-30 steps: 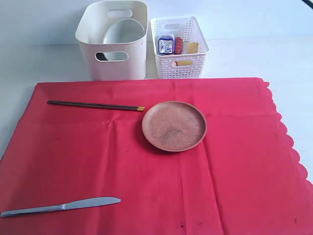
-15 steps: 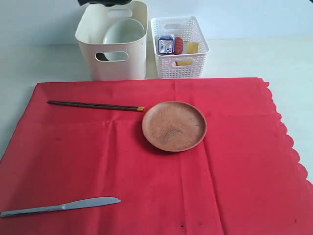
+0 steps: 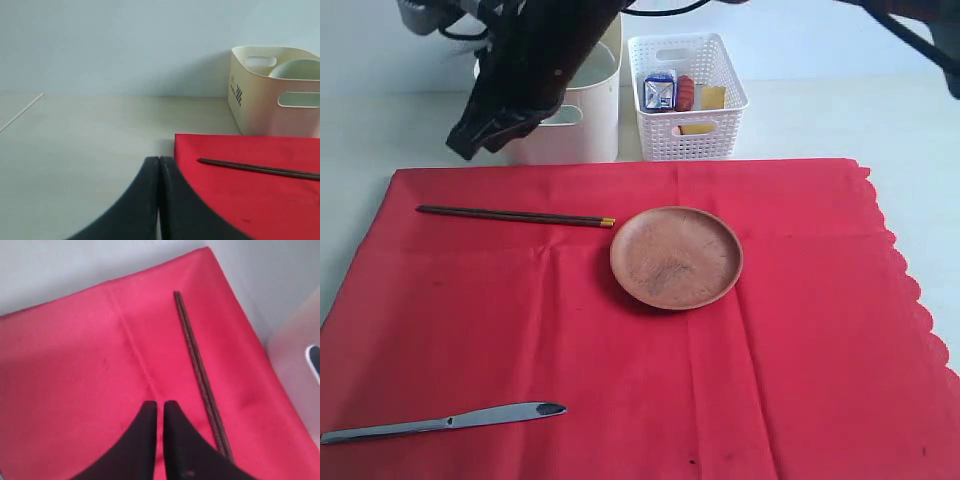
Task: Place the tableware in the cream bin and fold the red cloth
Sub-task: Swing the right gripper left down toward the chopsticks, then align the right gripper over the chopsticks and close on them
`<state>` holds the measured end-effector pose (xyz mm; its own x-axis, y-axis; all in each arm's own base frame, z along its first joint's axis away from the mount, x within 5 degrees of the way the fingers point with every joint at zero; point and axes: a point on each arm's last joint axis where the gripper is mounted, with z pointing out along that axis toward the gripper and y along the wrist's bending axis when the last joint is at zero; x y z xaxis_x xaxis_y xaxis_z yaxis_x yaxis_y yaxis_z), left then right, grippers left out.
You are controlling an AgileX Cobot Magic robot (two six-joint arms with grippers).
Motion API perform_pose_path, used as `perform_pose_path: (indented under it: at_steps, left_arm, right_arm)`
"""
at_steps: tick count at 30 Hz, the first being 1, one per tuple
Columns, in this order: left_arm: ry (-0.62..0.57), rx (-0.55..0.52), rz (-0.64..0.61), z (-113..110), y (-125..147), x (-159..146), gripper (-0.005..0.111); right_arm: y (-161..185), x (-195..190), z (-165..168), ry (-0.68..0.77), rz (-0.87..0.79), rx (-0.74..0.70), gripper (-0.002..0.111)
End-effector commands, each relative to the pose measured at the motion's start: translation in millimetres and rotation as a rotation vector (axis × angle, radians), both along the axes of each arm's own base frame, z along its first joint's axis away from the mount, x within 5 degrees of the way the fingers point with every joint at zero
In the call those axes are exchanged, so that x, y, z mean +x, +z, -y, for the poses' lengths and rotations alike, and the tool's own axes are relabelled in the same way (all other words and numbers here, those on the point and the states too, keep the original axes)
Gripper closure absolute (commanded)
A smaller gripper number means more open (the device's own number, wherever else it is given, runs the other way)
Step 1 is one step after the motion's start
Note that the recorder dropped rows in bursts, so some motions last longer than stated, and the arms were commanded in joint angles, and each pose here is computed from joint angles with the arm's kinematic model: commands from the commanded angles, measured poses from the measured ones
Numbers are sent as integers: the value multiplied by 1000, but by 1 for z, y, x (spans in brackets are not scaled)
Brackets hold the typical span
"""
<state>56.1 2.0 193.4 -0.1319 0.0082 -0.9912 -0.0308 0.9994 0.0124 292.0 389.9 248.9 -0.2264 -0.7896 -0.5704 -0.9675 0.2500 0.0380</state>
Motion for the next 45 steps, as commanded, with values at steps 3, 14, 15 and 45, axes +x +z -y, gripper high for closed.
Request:
perform_pose_path:
  at_steps: [3, 14, 15, 45]
  left_arm:
    - [1, 1, 8, 0, 1, 0, 107]
    - [1, 1, 8, 0, 1, 0, 107]
    - [1, 1, 8, 0, 1, 0, 107]
    - [1, 1, 8, 0, 1, 0, 107]
  right_arm:
    - [-48, 4, -18, -75, 85, -91, 74]
    - [-111, 39, -26, -140, 96, -112, 59]
    - [-114, 41, -27, -137, 102, -111, 59]
    - [-159, 54, -38, -124, 115, -150, 59]
